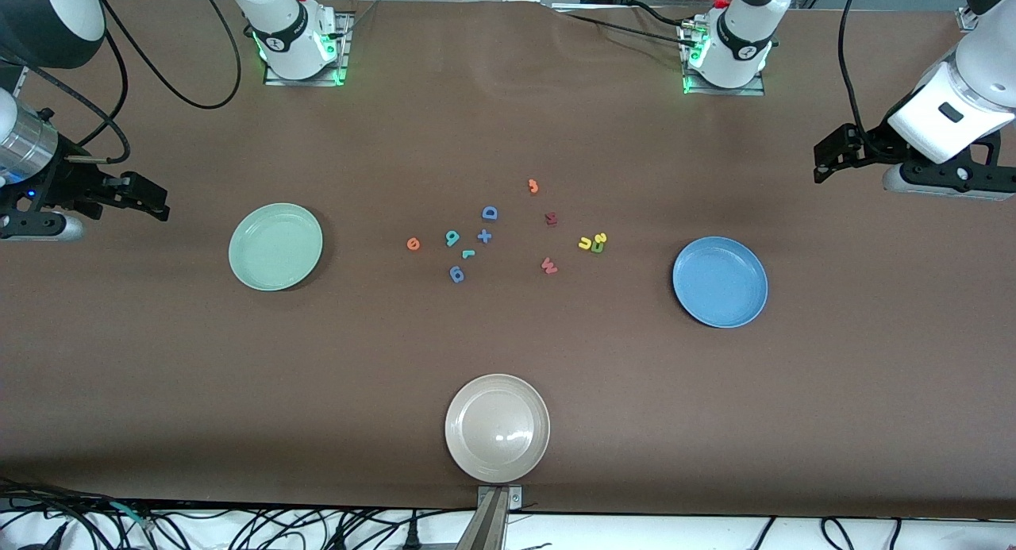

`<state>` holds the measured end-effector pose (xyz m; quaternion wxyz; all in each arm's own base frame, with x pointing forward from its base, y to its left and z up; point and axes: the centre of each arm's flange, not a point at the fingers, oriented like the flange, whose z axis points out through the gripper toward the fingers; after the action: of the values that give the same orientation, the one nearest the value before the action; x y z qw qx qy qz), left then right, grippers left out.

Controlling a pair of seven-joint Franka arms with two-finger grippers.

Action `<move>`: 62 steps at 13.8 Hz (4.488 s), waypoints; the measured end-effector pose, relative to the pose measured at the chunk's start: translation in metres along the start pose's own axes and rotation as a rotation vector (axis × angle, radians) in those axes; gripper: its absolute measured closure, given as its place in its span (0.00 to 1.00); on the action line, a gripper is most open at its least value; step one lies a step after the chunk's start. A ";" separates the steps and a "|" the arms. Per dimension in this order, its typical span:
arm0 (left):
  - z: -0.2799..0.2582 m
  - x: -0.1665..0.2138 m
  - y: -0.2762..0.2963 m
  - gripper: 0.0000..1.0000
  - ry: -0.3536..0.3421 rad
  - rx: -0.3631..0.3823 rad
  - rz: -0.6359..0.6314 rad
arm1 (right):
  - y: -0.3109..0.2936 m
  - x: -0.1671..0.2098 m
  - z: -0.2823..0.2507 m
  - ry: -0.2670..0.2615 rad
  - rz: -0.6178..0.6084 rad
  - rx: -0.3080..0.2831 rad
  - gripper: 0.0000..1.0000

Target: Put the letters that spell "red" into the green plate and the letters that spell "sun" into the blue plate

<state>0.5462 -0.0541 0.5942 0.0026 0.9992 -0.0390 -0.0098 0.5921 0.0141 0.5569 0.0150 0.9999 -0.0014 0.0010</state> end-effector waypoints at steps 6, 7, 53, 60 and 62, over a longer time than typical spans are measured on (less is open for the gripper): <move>0.000 0.000 0.000 0.00 0.000 0.000 0.000 | 0.000 0.000 0.000 0.000 0.000 0.000 0.00; 0.000 0.000 0.000 0.00 0.000 0.000 0.000 | 0.000 0.000 0.000 0.000 0.000 0.000 0.00; 0.005 0.001 -0.007 0.00 -0.014 0.000 -0.015 | 0.001 -0.001 0.003 -0.008 0.002 0.000 0.00; 0.040 0.009 0.047 0.00 -0.097 0.001 0.085 | 0.001 -0.001 0.003 -0.009 0.002 -0.001 0.00; 0.063 0.013 0.080 0.00 -0.136 0.004 0.143 | 0.001 -0.001 0.004 -0.010 0.002 -0.001 0.00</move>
<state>0.5514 -0.1348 0.5313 -0.0012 0.9909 -0.1104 -0.0773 0.5913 0.0126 0.5533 0.0152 0.9999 -0.0026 -0.0038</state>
